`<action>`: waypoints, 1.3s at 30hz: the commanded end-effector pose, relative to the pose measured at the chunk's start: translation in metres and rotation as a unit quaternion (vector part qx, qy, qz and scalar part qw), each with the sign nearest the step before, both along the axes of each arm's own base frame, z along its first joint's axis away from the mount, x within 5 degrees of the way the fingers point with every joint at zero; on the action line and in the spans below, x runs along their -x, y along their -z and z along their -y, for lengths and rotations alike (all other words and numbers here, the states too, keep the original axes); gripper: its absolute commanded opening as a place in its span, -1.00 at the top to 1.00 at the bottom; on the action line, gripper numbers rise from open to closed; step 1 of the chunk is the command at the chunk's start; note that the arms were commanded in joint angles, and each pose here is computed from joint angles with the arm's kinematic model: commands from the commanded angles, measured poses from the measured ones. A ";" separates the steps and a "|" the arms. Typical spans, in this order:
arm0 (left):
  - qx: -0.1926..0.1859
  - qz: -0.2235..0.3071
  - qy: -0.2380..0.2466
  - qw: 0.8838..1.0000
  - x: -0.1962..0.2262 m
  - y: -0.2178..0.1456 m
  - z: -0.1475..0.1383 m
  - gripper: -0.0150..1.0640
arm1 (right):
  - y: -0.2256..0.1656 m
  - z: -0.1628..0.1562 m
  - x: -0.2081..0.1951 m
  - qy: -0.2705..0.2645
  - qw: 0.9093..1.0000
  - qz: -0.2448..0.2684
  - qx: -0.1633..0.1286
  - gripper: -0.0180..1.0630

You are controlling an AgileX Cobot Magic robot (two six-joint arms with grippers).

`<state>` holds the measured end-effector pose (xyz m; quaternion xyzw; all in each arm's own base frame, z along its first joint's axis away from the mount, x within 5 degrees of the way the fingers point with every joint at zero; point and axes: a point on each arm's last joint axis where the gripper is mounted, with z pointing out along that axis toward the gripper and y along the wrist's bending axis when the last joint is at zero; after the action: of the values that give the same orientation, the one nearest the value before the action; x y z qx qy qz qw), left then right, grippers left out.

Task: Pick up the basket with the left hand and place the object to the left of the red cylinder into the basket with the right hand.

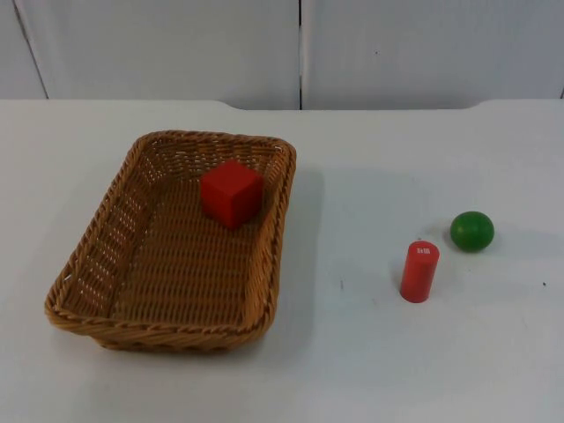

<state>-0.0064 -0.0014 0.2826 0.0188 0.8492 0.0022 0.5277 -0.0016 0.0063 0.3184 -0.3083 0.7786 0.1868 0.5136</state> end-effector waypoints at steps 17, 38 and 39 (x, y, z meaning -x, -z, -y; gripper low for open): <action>0.001 0.000 -0.005 1.000 0.000 0.002 -0.001 -0.98 | 0.027 0.008 0.008 0.019 1.000 -0.004 -0.012 -0.26; 0.002 0.001 -0.003 1.000 0.000 0.002 0.000 -0.98 | 0.038 0.010 0.005 0.036 0.999 -0.033 0.008 -0.26; 0.002 0.001 -0.003 1.000 0.000 0.002 0.000 -0.98 | 0.038 0.010 0.005 0.039 0.999 -0.033 0.009 -0.26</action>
<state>-0.0065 -0.0014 0.2824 0.0189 0.8497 0.0022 0.5269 -0.0069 -0.0025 0.2806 -0.2839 0.8061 0.1742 0.4892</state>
